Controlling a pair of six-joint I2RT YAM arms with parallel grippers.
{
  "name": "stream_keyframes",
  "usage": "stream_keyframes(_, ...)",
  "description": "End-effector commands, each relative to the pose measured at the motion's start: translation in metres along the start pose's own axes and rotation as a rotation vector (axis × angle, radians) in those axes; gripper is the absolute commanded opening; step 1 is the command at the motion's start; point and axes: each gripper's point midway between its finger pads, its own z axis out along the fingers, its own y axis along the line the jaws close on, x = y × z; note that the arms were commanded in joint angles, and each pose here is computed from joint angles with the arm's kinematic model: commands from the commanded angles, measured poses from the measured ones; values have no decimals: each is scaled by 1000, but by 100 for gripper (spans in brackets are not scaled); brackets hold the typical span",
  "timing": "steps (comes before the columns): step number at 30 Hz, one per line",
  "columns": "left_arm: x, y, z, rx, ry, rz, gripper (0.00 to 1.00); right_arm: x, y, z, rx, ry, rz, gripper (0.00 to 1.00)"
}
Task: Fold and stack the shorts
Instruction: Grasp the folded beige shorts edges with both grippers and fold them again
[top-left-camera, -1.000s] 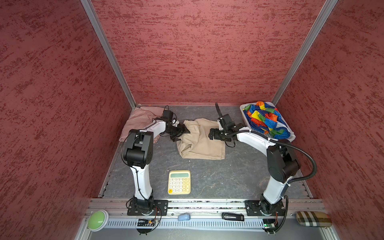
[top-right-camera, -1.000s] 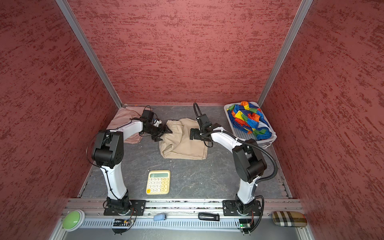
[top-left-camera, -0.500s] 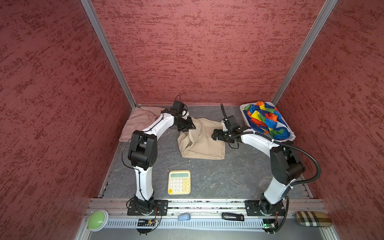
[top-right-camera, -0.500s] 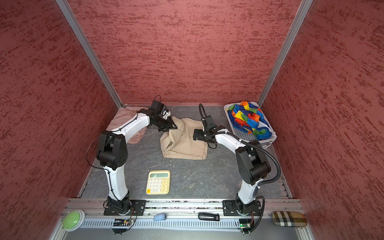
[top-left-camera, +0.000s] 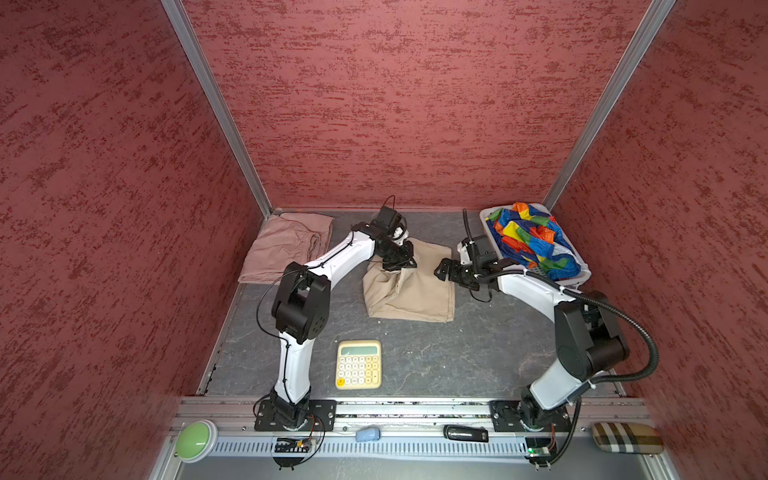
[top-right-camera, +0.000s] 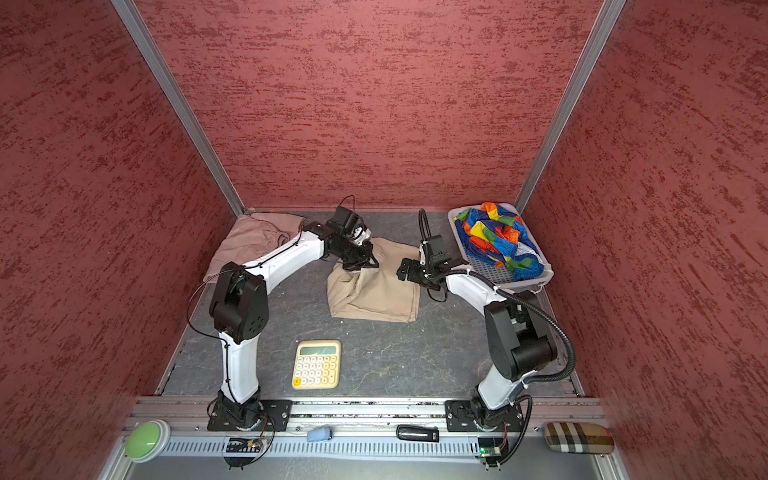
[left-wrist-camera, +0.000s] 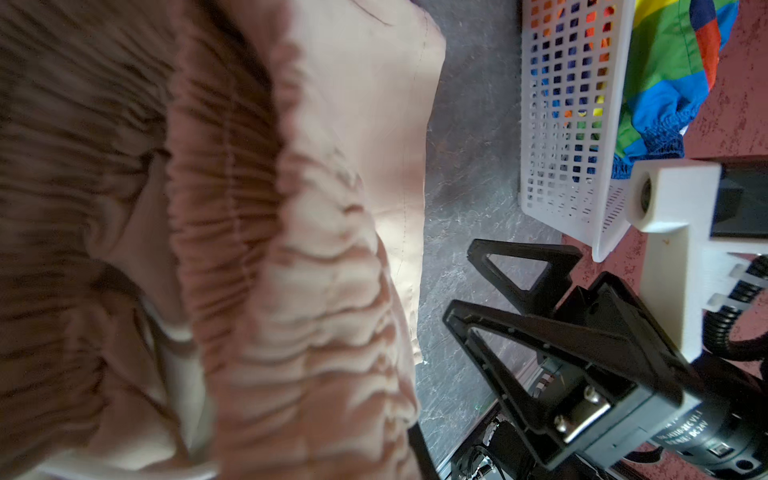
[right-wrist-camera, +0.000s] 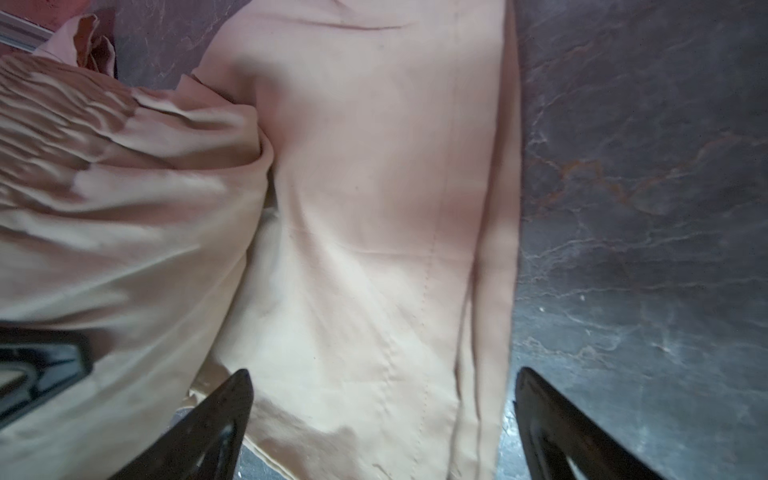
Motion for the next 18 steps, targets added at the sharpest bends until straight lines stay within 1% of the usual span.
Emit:
stream_keyframes(1, -6, -15, 25, 69, -11, -22, 3, -3, 10, -5, -68, -26, 17, 99)
stream_keyframes(5, -9, -33, 46, 126, 2, -39, 3, 2, 1, -6, -91, -22, 56, 99)
stream_keyframes(6, -9, -39, 50, 144, 10, -45, 4, 5, -4, -4, -81, -16, 66, 99)
stream_keyframes(7, -9, -42, 51, 156, 17, -48, 16, 6, -8, -3, -70, -11, 70, 99)
stream_keyframes(8, -10, -46, 49, 167, 19, -45, 34, 6, -10, -5, -64, -12, 71, 99)
stream_keyframes(9, -12, -50, 44, 172, 7, -32, 42, 6, -11, -7, -56, -18, 68, 99)
stream_keyframes(10, -15, -54, 33, 178, -21, -5, 46, 4, -12, -11, -41, -29, 62, 99)
stream_keyframes(11, -20, -59, 18, 185, -57, 21, 57, 0, -12, -16, -25, -42, 50, 99)
stream_keyframes(12, -25, -64, 2, 195, -92, 41, 73, -5, -13, -21, -5, -55, 40, 99)
stream_keyframes(13, -32, -69, -20, 203, -140, 60, 100, -10, -13, -27, 19, -69, 24, 99)
stream_keyframes(16, -49, -75, -90, 220, -283, 106, 99, -29, -8, -42, 65, -102, -17, 99)
stream_keyframes(18, -57, -62, -130, 209, -363, 87, 99, -39, -1, -46, 89, -104, -43, 99)
